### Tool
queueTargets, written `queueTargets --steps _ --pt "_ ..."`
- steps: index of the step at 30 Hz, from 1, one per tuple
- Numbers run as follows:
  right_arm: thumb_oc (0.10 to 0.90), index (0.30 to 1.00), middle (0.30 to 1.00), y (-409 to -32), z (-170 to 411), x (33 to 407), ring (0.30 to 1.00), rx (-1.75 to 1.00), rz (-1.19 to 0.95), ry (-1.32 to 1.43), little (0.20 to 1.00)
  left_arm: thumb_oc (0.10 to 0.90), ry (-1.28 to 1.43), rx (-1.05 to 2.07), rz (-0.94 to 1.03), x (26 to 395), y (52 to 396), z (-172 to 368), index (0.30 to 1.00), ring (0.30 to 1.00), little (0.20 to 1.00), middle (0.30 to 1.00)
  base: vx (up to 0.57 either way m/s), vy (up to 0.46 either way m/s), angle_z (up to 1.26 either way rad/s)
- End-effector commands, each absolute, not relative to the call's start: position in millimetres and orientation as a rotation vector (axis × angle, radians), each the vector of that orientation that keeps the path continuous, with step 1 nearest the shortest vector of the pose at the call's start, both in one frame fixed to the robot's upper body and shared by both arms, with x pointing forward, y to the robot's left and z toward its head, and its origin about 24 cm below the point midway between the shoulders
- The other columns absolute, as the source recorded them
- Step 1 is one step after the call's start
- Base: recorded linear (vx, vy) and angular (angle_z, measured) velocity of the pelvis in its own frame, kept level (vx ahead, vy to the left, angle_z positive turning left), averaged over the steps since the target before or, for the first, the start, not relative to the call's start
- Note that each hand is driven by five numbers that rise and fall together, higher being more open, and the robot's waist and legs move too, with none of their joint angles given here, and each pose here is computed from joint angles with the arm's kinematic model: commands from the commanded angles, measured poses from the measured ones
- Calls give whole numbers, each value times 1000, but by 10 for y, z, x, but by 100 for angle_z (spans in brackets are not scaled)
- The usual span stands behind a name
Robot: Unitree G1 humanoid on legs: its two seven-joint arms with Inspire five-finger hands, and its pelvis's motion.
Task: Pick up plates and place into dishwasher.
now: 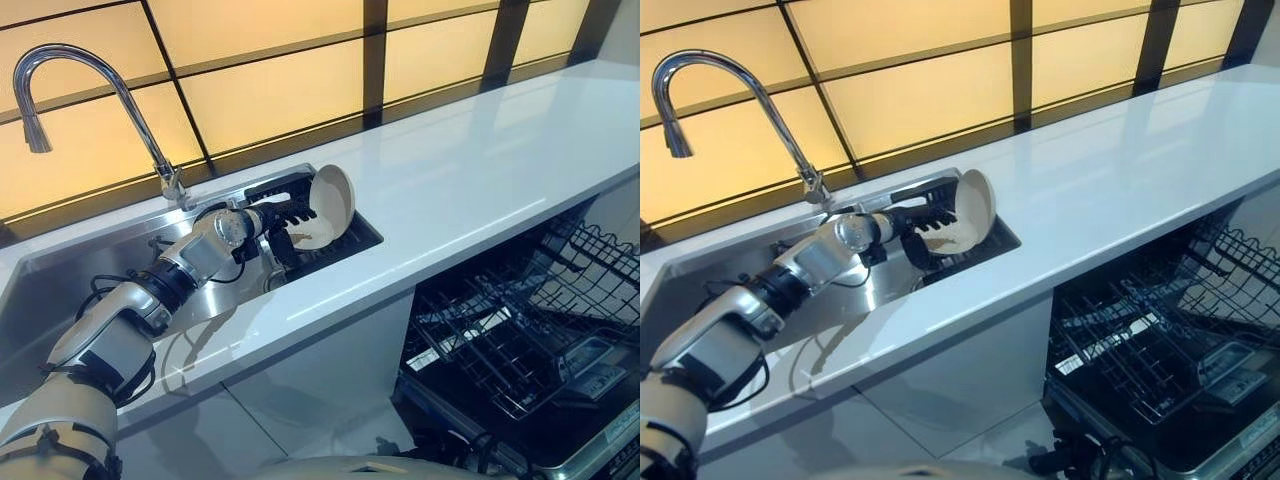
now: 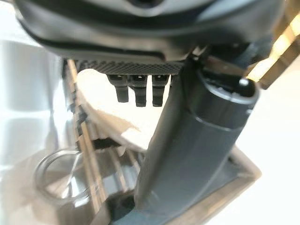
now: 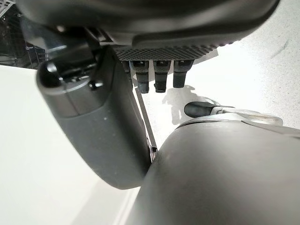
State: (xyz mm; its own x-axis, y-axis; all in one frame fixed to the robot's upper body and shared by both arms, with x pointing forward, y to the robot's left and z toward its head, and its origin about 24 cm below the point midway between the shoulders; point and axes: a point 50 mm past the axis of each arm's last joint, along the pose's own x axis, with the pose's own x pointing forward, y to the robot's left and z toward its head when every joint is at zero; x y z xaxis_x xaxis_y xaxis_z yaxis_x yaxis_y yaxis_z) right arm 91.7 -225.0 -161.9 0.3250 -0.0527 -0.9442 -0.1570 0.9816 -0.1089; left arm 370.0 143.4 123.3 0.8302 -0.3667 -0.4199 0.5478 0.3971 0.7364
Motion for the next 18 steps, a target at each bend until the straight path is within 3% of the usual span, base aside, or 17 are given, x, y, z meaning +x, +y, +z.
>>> queueTargets --steps 1,9,18 --pt "800 900 900 -2128 -1722 555 900 -207 132 1363 900 800 -91 1094 -317 3977 1562 2143 900 900 900 900 0 0 0" --pt "800 900 900 -2140 -1720 544 900 -219 147 1361 900 800 -192 1313 -313 3963 1449 2213 900 900 900 900 15 -3 -4" --pt "800 900 900 -2178 -1716 510 900 -229 144 1369 900 800 -96 1364 -348 3954 1466 2029 900 900 900 900 14 0 -4"
